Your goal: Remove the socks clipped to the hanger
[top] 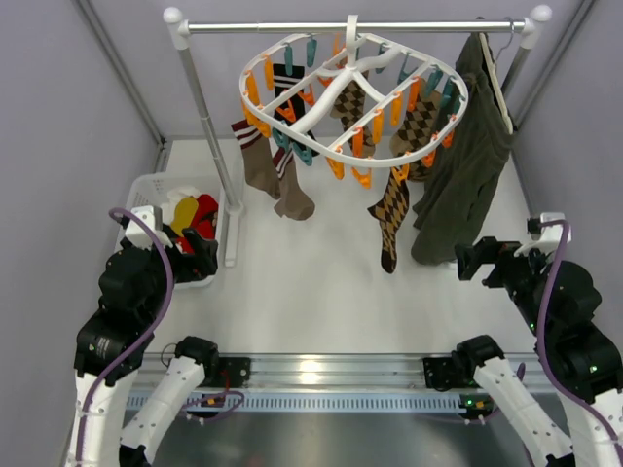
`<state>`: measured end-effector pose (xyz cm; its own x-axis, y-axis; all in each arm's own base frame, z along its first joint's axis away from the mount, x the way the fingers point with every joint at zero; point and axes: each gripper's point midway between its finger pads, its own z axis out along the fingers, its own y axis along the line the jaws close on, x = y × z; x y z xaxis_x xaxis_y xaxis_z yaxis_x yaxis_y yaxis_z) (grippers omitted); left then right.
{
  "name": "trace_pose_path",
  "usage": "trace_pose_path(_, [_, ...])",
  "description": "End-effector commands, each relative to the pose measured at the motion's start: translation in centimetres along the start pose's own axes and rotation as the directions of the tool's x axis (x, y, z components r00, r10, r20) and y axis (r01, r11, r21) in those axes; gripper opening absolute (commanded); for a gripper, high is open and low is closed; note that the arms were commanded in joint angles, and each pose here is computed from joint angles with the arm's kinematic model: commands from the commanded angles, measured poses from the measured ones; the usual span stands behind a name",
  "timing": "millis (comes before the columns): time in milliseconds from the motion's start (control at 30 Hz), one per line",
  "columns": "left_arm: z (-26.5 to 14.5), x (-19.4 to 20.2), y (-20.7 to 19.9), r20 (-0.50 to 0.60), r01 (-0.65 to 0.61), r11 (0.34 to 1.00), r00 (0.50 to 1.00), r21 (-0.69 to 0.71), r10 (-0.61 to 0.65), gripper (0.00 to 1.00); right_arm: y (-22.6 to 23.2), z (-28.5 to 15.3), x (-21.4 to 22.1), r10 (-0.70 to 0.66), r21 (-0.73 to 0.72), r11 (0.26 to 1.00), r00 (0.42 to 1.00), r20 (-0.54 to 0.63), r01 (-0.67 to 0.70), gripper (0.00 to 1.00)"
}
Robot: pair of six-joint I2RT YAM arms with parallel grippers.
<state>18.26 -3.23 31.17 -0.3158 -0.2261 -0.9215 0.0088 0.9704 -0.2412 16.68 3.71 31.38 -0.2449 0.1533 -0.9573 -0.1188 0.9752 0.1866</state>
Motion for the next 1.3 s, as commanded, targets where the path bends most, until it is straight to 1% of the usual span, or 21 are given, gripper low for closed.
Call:
trace_pose_path(0, [-0.2,-1.1,-0.5,0.044,0.006,1.0,0.999,0.023,-0.007,0.98,0.9,0.5,-1.1,0.034,-0.036,0.999,0.998,0.052,-0.033,0.99])
trace_pose_path(100, [-0.2,-1.2,-0.5,0.045,0.008,1.0,0.999,0.025,-0.009,0.98,1.4,0.8,-0.9,0.041,-0.066,0.997,0.998,0.051,-0.038,1.0])
trace_pose_path(167, [-0.1,-1.1,-0.6,0.042,0.009,1.0,0.999,0.028,-0.01,0.99,2.0,0.6,-1.6,0.048,-0.105,0.994,0.995,0.089,-0.038,0.99])
trace_pose_path(233, [-0.1,-1.0,-0.7,0.037,0.01,0.999,0.999,0.036,-0.011,0.99,3.3,0.7,-1.4,0.056,-0.177,0.984,0.994,0.096,-0.039,1.0])
trace_pose_path(267, [-0.1,-1.0,-0.8,0.032,0.011,0.999,0.999,0.041,-0.012,0.99,3.9,0.5,-2.2,0.066,-0.211,0.977,0.988,0.137,-0.036,1.0])
trace_pose_path(333, [-0.1,-0.9,-1.0,0.029,0.02,0.999,0.999,0.045,-0.021,0.99,6.8,0.3,-1.7,0.077,-0.372,0.928,0.99,0.116,-0.028,0.99])
trace_pose_path(367, [0.0,-0.8,-1.2,0.021,0.022,0.998,0.999,0.058,-0.023,0.99,8.3,0.0,-2.8,0.086,-0.449,0.893,0.984,0.158,-0.006,0.99])
trace_pose_path(400, [0.0,-0.8,-1.5,0.015,0.026,0.997,1.0,0.068,-0.027,0.99,10.6,-0.3,-1.6,0.098,-0.574,0.819,0.99,0.103,-0.021,1.0])
trace_pose_path(500, [-0.1,-0.8,-2.6,-0.003,0.052,0.991,0.999,0.122,-0.052,0.99,13.6,0.8,-0.8,0.134,-0.705,0.704,0.991,0.019,-0.082,0.99])
trace_pose_path(567, [0.0,-0.6,-3.4,-0.023,0.07,0.985,0.997,0.159,-0.068,0.98,13.7,3.2,0.1,0.129,-0.689,0.715,0.991,-0.03,-0.114,0.99])
trace_pose_path(600, [0.1,-0.5,-3.5,-0.028,0.077,0.983,0.997,0.164,-0.073,0.99,13.2,4.6,0.4,0.141,-0.652,0.749,0.99,-0.022,-0.121,1.0])
trace_pose_path(667, [0.8,0.1,-3.6,-0.058,0.092,0.984,0.995,0.156,-0.083,0.99,13.2,6.1,0.9,0.129,-0.621,0.776,0.991,-0.018,-0.112,0.98])
trace_pose_path(700, [0.9,0.4,-4.2,-0.081,0.093,0.978,0.994,0.185,-0.079,0.99,12.8,7.0,1.0,0.118,-0.571,0.816,0.993,0.011,-0.091,0.98])
trace_pose_path(733, [1.0,0.6,-4.5,-0.097,0.092,0.975,0.993,0.201,-0.073,0.99,12.9,7.4,1.0,0.104,-0.553,0.83,0.994,0.033,-0.069,0.97])
trace_pose_path(767, [1.2,1.0,-4.8,-0.115,0.092,0.973,0.991,0.213,-0.069,0.99,12.0,8.7,1.4,0.074,-0.485,0.874,0.995,0.062,-0.034,0.97])
trace_pose_path(900, [0.6,0.9,-6.8,-0.116,0.091,0.939,0.992,0.333,-0.055,0.99,13.9,10.3,3.2,-0.004,-0.472,0.881,0.998,0.068,0.036,0.93])
trace_pose_path(933, [0.2,0.7,-7.6,-0.115,0.094,0.921,0.992,0.379,-0.054,0.99,14.6,10.5,2.5,0.007,-0.489,0.871,0.994,0.109,0.047,0.87])
trace_pose_path(967, [-0.1,0.5,-8.1,-0.11,0.093,0.909,0.993,0.405,-0.052,0.99,14.9,11.0,3.2,-0.007,-0.489,0.871,0.994,0.107,0.058,0.84])
trace_pose_path(1067, [-1.1,-0.5,-9.7,-0.091,0.092,0.866,0.994,0.491,-0.054,0.99,14.4,12.3,4.1,-0.015,-0.427,0.901,0.989,0.145,0.076,0.8])
trace_pose_path(1200, [-1.1,-1.5,-10.6,-0.1,0.108,0.848,0.993,0.519,-0.065,0.98,14.5,12.9,4.4,-0.003,-0.395,0.915,0.982,0.19,0.079,0.68])
trace_pose_path(1267, [-0.7,-2.3,-10.5,-0.09,0.109,0.859,0.993,0.501,-0.073,0.99,14.4,13.4,5.0,-0.015,-0.377,0.922,0.982,0.19,0.087,0.53])
